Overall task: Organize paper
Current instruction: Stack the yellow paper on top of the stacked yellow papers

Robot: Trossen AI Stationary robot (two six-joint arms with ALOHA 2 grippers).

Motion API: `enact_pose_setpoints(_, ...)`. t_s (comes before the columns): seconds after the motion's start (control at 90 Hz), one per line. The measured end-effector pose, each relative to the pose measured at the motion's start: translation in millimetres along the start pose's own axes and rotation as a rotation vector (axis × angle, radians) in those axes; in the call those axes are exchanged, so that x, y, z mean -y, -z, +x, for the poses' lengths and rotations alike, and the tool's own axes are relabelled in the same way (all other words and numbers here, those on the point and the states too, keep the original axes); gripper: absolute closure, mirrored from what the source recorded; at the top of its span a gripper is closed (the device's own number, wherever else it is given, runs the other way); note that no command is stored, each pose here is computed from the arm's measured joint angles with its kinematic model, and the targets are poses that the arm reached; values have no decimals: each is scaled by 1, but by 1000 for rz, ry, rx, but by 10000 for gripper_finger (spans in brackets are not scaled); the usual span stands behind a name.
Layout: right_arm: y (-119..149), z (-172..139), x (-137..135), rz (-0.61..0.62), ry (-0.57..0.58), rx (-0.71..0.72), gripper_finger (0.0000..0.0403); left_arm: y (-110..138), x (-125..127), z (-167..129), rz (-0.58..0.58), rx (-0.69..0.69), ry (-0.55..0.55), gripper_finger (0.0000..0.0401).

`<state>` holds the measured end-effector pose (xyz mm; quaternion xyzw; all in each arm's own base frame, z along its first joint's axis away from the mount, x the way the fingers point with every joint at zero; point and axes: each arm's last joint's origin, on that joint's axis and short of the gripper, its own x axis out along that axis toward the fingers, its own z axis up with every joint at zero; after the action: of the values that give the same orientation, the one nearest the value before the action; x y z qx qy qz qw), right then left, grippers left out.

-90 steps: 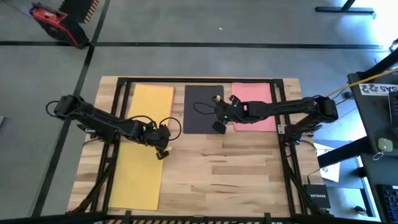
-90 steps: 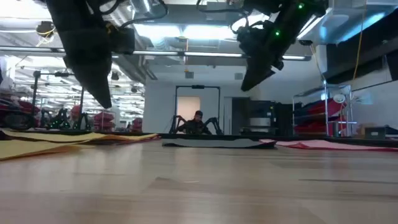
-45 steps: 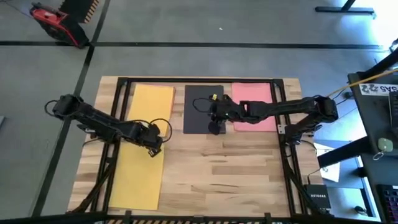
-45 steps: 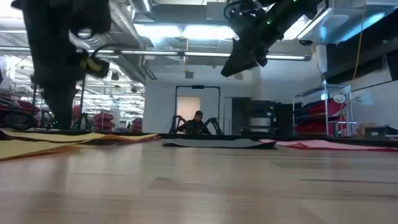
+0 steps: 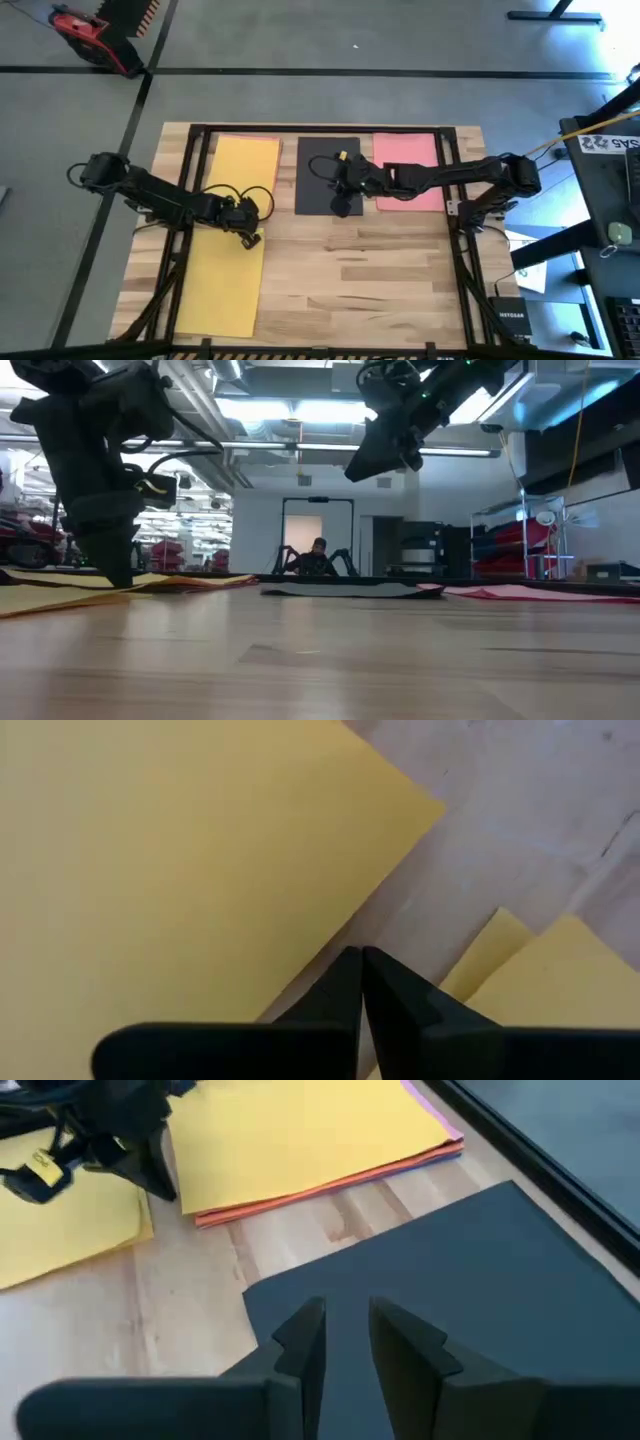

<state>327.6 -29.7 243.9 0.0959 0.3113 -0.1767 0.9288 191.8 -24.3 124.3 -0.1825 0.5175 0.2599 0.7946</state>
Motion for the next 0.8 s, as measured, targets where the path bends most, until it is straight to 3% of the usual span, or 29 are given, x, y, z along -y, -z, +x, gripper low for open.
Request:
enact_pose_setpoints(0.489,0,0,-1,-4,-51,-13,333,-9,7,1,8,49,40,401)
enact_pose_setpoints(0.678,0,0,-1,-4,-51,-14,333,-34,23,-26,100,82,65,401)
enact_pose_setpoints(0.8,1,0,-1,-5,-51,-15,333,-37,32,-32,172,109,89,401)
